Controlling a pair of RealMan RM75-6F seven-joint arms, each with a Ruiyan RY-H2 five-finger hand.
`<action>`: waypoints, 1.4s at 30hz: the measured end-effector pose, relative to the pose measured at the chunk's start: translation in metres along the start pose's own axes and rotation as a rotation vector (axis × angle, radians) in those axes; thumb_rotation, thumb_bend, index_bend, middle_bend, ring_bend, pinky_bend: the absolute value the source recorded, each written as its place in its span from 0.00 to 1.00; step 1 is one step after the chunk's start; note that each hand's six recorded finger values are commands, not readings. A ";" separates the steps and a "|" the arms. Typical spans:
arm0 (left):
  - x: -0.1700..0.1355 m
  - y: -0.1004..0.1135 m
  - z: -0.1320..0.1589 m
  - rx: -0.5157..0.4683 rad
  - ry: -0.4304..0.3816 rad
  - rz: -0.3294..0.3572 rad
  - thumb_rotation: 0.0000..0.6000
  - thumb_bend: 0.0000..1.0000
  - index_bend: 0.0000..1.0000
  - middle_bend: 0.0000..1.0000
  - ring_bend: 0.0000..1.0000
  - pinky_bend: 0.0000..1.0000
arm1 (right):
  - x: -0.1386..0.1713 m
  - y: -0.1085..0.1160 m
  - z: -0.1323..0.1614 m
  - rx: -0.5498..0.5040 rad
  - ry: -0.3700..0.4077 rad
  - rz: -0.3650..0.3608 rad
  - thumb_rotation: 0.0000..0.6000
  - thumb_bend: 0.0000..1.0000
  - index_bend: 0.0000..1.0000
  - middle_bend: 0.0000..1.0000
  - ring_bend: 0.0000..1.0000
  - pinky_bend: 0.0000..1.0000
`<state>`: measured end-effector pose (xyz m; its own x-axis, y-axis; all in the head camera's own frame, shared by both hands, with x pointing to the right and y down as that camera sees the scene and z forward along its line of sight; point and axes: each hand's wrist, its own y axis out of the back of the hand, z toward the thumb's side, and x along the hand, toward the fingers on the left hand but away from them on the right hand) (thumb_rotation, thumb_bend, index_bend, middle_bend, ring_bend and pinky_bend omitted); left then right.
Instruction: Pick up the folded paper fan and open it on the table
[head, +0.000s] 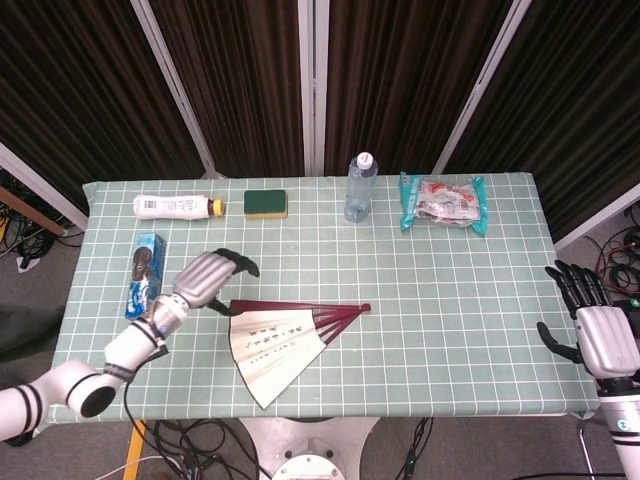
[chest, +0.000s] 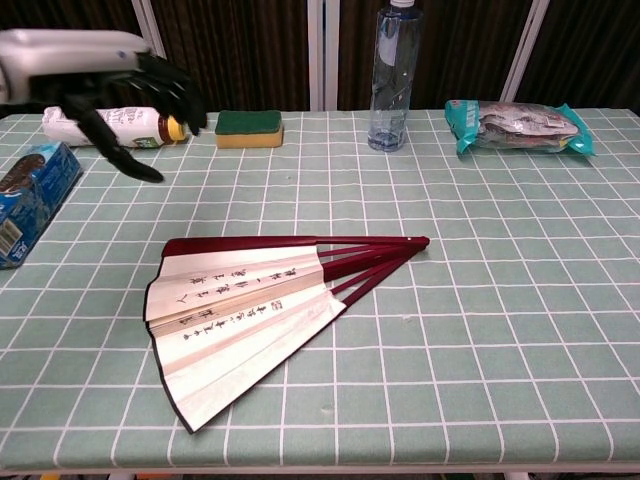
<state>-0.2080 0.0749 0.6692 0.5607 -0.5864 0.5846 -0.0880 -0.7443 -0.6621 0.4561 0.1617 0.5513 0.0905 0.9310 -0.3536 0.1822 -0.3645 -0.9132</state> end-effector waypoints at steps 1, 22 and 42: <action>0.008 -0.005 0.005 0.001 -0.004 -0.022 1.00 0.15 0.34 0.33 0.28 0.26 | 0.000 0.000 -0.001 0.000 -0.003 0.002 1.00 0.28 0.07 0.03 0.00 0.00; 0.090 -0.073 0.039 0.134 0.066 -0.214 1.00 0.27 0.35 0.39 0.36 0.36 | 0.002 -0.002 -0.010 -0.002 -0.037 0.014 1.00 0.28 0.07 0.03 0.00 0.00; 0.098 -0.095 0.054 0.272 0.092 -0.241 1.00 0.29 0.38 0.42 0.42 0.46 | 0.009 -0.004 -0.023 -0.022 -0.078 0.017 1.00 0.28 0.07 0.03 0.00 0.00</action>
<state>-0.1005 0.1054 0.7645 0.4609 -0.4403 0.7705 0.2663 -0.7596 -0.5933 0.4783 0.1708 0.5563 0.0178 0.9230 -0.3843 0.2030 -0.3797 -0.9026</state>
